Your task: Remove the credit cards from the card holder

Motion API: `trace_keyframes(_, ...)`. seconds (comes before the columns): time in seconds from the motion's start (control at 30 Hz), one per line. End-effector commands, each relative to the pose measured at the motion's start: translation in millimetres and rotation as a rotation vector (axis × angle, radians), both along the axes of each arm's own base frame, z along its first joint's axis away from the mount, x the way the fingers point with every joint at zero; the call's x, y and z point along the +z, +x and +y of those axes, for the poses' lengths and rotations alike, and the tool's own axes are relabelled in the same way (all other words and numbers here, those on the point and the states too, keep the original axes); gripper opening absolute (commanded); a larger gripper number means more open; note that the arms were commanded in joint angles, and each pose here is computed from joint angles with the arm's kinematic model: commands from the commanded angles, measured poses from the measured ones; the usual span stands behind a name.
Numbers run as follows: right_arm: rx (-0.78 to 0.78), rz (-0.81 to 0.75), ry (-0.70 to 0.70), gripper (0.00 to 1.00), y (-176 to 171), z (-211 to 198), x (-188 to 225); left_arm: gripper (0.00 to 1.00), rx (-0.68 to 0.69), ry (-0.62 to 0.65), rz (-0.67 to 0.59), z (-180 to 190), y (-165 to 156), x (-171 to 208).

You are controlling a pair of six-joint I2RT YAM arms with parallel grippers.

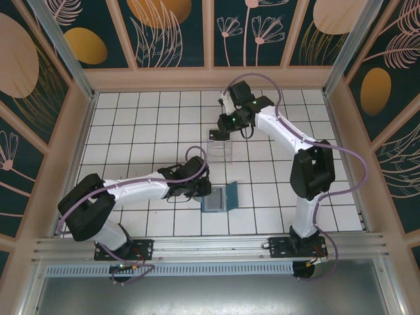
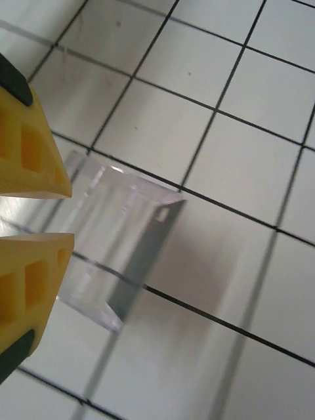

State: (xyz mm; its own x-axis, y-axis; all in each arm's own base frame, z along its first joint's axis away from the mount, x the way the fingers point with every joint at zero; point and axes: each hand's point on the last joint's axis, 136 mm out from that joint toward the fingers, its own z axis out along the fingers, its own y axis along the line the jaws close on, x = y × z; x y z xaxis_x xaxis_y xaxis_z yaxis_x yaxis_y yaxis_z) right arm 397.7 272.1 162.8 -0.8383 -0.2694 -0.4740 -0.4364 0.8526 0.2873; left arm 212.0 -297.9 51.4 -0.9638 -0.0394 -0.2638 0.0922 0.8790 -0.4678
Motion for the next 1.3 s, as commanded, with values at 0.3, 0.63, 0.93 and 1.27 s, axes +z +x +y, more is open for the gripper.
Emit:
trace_keyframes(0.3,-0.131,0.236,0.120,0.24,-108.3,29.9,-10.9,0.15,0.080,-0.065,-0.049,19.5,20.3,22.5)
trace_keyframes(0.63,-0.131,0.322,-0.040,0.26,-175.9,37.0,-53.4,0.16,0.155,-0.027,-0.026,58.0,22.0,7.4)
trace_keyframes(0.93,-0.097,0.370,-0.122,0.28,-212.6,57.4,-86.2,0.17,0.208,-0.032,-0.036,83.9,26.2,8.0)
trace_keyframes(1.27,-0.038,0.455,0.000,0.42,-225.5,83.4,-110.4,0.17,0.209,-0.032,-0.036,88.6,21.2,7.8)
